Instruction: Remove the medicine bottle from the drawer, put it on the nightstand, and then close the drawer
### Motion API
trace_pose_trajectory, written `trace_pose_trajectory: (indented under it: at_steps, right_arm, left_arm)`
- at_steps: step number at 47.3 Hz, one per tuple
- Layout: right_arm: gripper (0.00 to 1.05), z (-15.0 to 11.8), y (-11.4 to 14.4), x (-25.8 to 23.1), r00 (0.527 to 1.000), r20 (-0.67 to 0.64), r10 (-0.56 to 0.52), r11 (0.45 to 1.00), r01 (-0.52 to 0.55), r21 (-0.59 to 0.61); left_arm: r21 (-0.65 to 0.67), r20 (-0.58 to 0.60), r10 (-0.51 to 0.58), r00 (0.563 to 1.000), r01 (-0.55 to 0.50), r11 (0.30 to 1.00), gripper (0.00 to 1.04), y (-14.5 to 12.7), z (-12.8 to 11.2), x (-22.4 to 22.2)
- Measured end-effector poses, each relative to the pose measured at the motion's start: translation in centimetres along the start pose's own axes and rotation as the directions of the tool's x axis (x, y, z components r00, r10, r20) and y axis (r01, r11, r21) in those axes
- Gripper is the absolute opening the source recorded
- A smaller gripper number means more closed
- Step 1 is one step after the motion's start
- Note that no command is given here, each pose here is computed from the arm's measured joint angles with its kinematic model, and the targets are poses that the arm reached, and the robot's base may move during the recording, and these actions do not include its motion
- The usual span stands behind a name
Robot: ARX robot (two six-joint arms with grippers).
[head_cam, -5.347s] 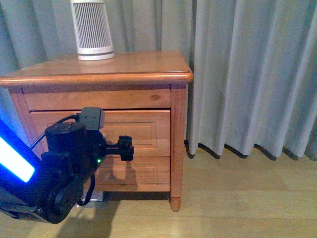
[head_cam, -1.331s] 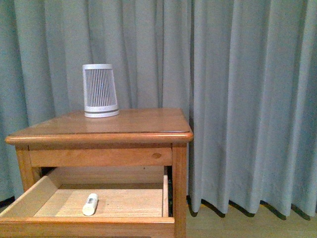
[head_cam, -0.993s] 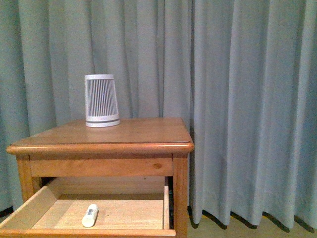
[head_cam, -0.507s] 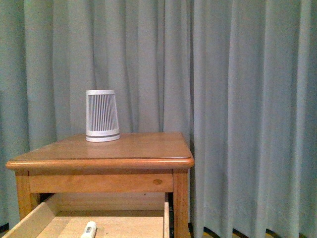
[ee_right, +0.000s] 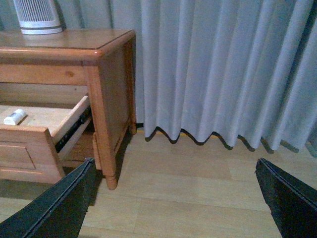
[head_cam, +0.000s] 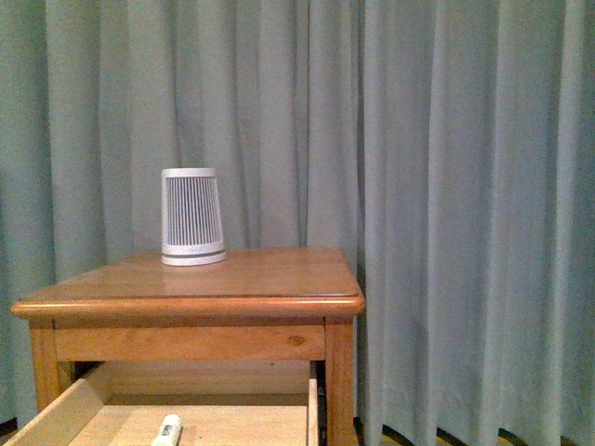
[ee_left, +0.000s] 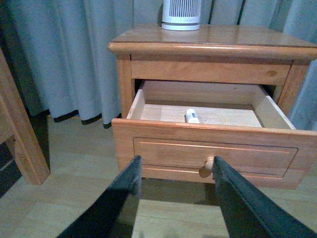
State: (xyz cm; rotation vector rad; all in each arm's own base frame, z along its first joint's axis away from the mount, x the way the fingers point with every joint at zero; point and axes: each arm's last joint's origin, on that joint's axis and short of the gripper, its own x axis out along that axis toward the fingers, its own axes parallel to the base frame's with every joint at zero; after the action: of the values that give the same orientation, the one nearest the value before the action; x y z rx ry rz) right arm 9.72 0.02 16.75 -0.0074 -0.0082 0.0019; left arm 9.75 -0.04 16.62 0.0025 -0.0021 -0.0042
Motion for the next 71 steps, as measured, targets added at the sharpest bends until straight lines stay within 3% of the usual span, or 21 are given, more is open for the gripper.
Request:
trace_pose_trajectory:
  at_steps: [4,13,48,53,56,58,61,65,71]
  right_arm:
    - [0.98,0.0,0.0,0.0,1.000,0.000,0.000,1.000,0.000,0.000]
    - [0.98,0.0,0.0,0.0,1.000,0.000,-0.005,1.000,0.005,0.000]
    - [0.98,0.0,0.0,0.0,1.000,-0.001,0.003,1.000,-0.003,0.000]
    - [0.98,0.9,0.1,0.2,0.961,0.080,-0.263,0.964,0.265,-0.019]
    - [0.98,0.7,-0.3,0.2,0.890,0.037,-0.454,0.890,0.455,-0.025]
    - [0.98,0.6,-0.6,0.2,0.856,0.019,-0.517,0.855,0.517,-0.027]
    - [0.98,1.3,-1.1,0.9,0.833,0.021,-0.553,0.833,0.553,-0.012]
    - [0.98,3.9,-1.6,3.1,0.843,0.037,-0.536,0.844,0.536,0.030]
    - [0.98,5.5,-1.7,7.8,0.870,-0.089,-0.485,0.872,0.489,0.029]
  left_arm:
    - [0.000,0.000,0.000,1.000,0.000,1.000,0.69,0.0,0.0,0.0]
    - [0.001,0.000,-0.003,1.000,0.003,1.000,0.99,0.0,0.0,0.0]
    - [0.000,0.002,0.003,1.000,-0.003,1.000,0.98,0.0,0.0,0.0]
    - [0.000,0.002,0.005,1.000,-0.005,1.000,0.98,0.0,0.0,0.0]
    - [0.000,0.002,0.002,1.000,-0.002,1.000,0.98,0.0,0.0,0.0]
    - [0.000,0.002,0.004,1.000,-0.004,1.000,0.98,0.0,0.0,0.0]
    - [0.000,0.002,0.003,1.000,-0.003,1.000,0.98,0.0,0.0,0.0]
    - [0.000,0.002,0.001,1.000,-0.001,1.000,0.98,0.0,0.0,0.0]
    - [0.000,0.002,0.001,1.000,-0.001,1.000,0.98,0.0,0.0,0.0]
